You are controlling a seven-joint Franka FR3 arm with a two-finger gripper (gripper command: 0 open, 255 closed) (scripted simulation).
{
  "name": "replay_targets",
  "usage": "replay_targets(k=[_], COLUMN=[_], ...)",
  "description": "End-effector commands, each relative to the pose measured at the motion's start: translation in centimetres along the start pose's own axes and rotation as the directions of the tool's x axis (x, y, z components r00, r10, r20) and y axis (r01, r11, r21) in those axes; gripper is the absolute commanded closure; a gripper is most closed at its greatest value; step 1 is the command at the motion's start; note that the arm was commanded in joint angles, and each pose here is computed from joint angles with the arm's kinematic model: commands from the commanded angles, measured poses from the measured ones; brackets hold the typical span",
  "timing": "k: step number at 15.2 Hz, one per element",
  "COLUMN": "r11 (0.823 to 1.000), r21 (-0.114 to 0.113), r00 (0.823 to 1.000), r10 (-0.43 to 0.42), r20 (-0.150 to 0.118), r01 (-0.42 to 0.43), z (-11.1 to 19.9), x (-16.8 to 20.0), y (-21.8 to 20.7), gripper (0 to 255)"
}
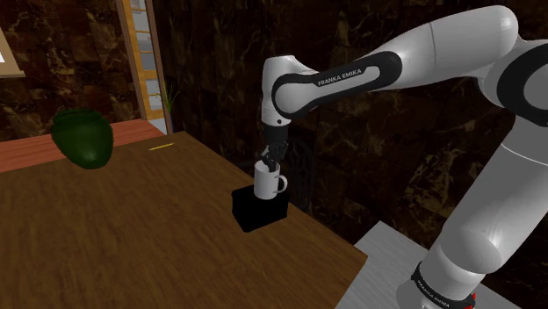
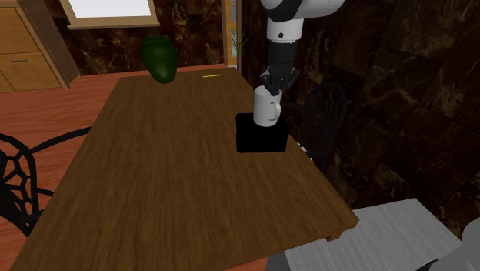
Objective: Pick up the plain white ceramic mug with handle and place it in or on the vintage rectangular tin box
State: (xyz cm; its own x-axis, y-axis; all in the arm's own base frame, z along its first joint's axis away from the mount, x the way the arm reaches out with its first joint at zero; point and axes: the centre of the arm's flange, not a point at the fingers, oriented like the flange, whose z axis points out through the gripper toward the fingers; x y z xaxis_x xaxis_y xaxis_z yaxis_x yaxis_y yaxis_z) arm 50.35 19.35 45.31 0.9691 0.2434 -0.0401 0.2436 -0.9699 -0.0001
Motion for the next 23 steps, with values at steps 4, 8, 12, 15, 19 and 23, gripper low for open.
replay_targets(k=[4,8,12,15,19,23], r11=[1.000,1.000,1.000,1.000,1.000,1.000], r21=[0.000,0.000,0.000,0.000,0.000,0.000], r00=[1.000,1.000,1.000,1.000,1.000,1.000], r10=[0.000,0.000,0.000,0.000,0.000,0.000], r20=[-0.001,-0.001,-0.001,-0.001,-0.001,-0.001], r01=[0.000,0.000,0.000,0.000,0.000,0.000], z=[0.2,0.2,0.2,-2.4,-4.8,-4.8], x=[0.0,0.0,0.0,0.0,0.0,0.0], y=[0.0,0.0,0.0,0.0,0.0,0.0], gripper=[255,0,0,0,0,0])
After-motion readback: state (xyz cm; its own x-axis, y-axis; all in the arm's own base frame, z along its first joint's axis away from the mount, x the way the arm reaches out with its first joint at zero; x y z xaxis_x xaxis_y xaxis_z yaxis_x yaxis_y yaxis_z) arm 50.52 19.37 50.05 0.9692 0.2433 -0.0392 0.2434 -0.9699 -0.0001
